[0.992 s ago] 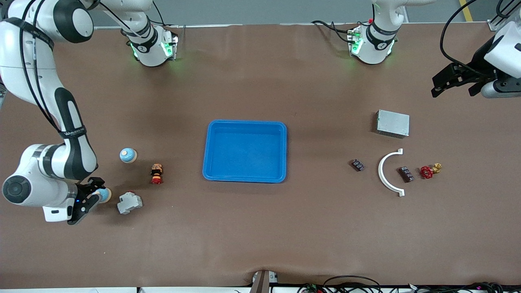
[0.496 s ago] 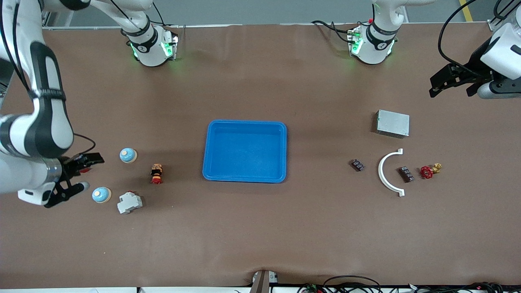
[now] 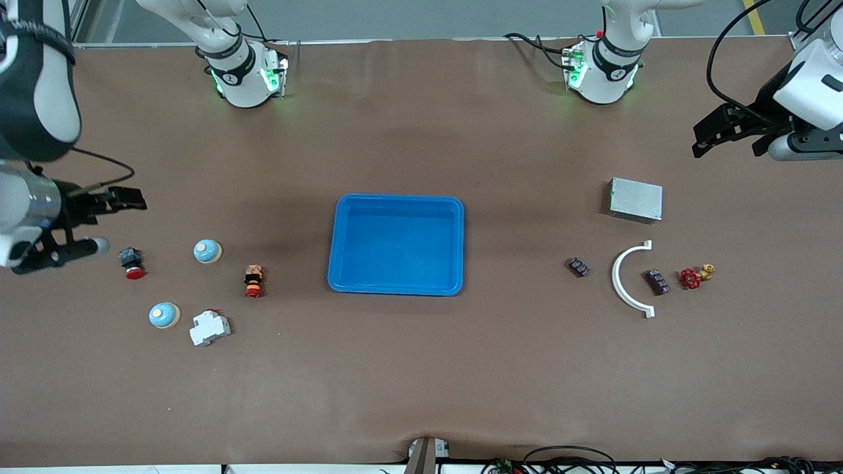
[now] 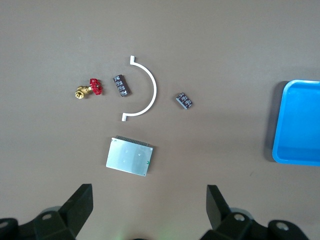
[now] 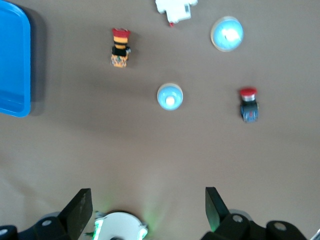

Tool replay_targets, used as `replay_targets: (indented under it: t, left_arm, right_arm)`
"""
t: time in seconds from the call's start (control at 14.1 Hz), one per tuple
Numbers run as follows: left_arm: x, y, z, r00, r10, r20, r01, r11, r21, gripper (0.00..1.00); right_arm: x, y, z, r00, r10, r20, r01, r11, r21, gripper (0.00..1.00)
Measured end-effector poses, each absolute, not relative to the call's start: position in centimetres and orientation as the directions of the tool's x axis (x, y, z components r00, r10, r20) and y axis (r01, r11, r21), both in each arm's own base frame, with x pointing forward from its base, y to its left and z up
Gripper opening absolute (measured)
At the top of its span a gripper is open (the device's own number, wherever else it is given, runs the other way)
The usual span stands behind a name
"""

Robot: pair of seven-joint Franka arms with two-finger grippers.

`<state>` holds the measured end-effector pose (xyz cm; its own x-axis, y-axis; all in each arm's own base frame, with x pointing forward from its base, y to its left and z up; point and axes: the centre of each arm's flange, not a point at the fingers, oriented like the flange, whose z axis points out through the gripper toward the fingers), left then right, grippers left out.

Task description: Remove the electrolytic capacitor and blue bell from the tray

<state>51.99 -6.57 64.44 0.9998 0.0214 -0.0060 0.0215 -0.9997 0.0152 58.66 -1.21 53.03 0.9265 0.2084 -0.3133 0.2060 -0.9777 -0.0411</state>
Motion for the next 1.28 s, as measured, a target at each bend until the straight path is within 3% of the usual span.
replay_targets:
  t: [0.43, 0.64, 0.99, 1.28]
  left_arm:
    - [52.0, -6.5, 64.4, 1.0, 0.022, -0.006, 0.022, -1.0, 0.015, 1.0]
    - [52.0, -6.5, 64.5, 1.0, 0.023, -0.006, 0.023, -1.0, 0.015, 1.0]
    - [52.0, -6.4, 64.5, 1.0, 0.025, -0.005, 0.025, -1.0, 0.015, 1.0]
    - [52.0, -6.4, 64.5, 1.0, 0.025, -0.005, 0.025, -1.0, 0.015, 1.0]
  right_arm:
    - [49.9, -1.0, 53.6, 0.961, 0.098, -0.259, 0.093, -0.995, -0.029, 1.0]
    - [47.3, -1.9, 53.3, 0.975, 0.057, -0.213, 0.051, -0.998, -0.031, 1.0]
    - [49.5, -3.5, 59.0, 0.982, 0.019, -0.189, 0.012, -0.999, -0.037, 1.0]
    - [53.7, -5.9, 62.0, 0.988, -0.01, -0.153, -0.017, -0.999, -0.044, 1.0]
